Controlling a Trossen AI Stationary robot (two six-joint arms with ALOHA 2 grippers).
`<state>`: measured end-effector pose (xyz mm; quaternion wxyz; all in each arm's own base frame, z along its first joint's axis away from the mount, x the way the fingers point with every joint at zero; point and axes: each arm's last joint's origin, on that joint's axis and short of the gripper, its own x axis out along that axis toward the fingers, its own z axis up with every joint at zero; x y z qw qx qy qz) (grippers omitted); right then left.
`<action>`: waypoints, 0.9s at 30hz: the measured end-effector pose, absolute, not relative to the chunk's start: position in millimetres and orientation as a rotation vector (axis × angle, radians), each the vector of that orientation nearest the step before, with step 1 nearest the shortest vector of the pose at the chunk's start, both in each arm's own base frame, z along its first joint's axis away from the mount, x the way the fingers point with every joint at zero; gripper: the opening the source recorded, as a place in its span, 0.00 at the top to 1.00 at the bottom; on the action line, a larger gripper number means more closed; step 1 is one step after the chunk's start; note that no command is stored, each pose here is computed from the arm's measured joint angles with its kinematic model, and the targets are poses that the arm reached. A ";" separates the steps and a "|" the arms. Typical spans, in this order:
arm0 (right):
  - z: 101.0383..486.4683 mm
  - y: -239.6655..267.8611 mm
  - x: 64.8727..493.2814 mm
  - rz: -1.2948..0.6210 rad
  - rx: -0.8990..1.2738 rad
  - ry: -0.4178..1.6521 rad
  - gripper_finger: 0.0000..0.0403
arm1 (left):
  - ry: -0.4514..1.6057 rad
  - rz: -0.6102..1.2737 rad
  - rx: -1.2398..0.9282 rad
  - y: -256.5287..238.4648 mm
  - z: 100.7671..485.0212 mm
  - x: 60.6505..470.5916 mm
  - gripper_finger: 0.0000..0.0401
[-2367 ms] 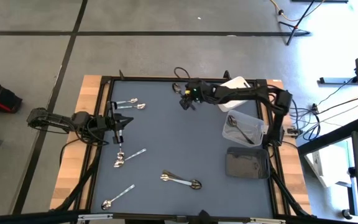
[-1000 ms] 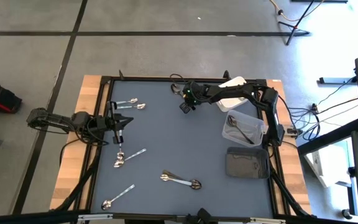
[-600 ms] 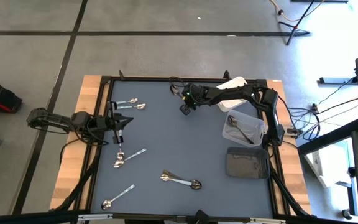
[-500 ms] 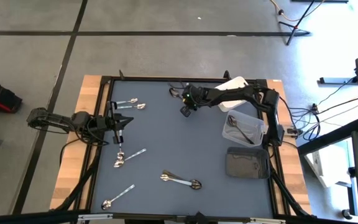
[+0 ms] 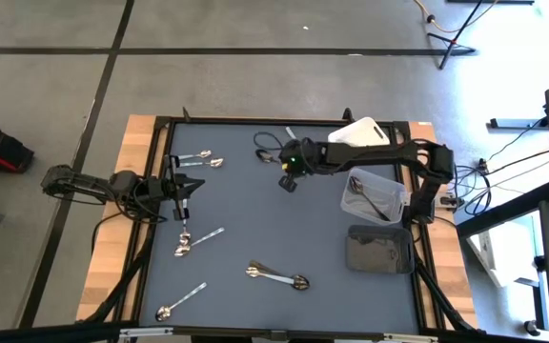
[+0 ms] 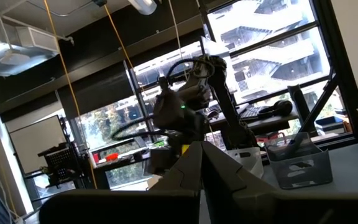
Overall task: Sort silverware by color (type)
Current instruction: Put the black spoon into the transparent bin
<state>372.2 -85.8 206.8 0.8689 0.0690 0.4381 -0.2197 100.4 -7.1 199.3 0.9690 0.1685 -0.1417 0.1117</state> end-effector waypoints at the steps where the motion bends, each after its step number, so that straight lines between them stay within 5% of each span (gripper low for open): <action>1: 206.2 -82.0 372.2 -0.458 0.153 0.924 1.00 | -0.286 0.225 0.341 -7.1 199.3 100.4 0.99; 6: 192.7 -78.9 381.5 -0.441 0.153 0.919 0.95 | -0.287 0.225 0.342 -7.1 199.3 100.4 0.99; 16: 152.6 -127.8 391.2 -0.494 0.184 0.885 0.70 | -0.286 0.227 0.343 -7.1 199.3 100.4 0.99; 27: 124.5 -149.5 387.8 -0.460 0.231 0.943 0.69 | -0.285 0.227 0.343 -7.1 199.3 100.4 0.99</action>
